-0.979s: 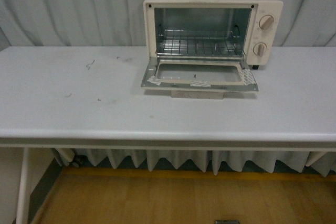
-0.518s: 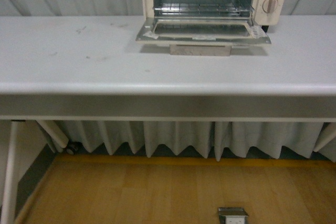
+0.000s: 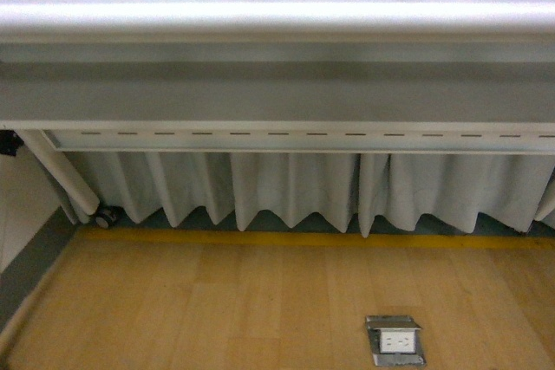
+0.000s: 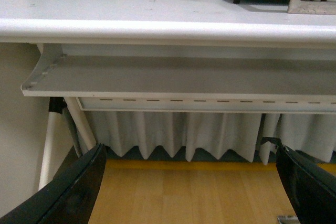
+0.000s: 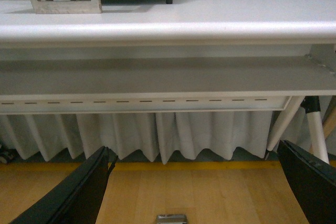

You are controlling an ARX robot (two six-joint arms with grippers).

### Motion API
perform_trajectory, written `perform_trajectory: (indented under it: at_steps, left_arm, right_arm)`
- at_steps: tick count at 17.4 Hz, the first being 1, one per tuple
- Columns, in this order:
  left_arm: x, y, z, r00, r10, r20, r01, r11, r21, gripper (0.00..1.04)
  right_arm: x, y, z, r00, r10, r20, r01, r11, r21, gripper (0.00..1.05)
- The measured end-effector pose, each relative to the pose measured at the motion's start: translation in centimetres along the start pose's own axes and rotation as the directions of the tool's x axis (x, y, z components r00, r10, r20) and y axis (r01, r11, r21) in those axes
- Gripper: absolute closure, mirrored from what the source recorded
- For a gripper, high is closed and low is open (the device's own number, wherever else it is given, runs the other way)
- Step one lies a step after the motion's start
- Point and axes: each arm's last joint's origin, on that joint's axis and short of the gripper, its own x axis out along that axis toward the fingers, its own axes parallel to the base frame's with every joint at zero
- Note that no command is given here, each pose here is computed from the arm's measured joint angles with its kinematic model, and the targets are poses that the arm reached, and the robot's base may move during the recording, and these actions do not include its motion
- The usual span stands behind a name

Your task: Open oven

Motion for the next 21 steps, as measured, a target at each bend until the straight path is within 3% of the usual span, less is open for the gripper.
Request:
perform_trajectory:
  at_steps: [21]
  left_arm:
    - [0.00,0.00,-0.02,1.000,-0.001,-0.002,0.001,1.000,0.001,0.07]
  right_arm:
    - [0.00,0.00,-0.01,1.000,0.000,0.000,0.000,1.000,0.000,0.06]
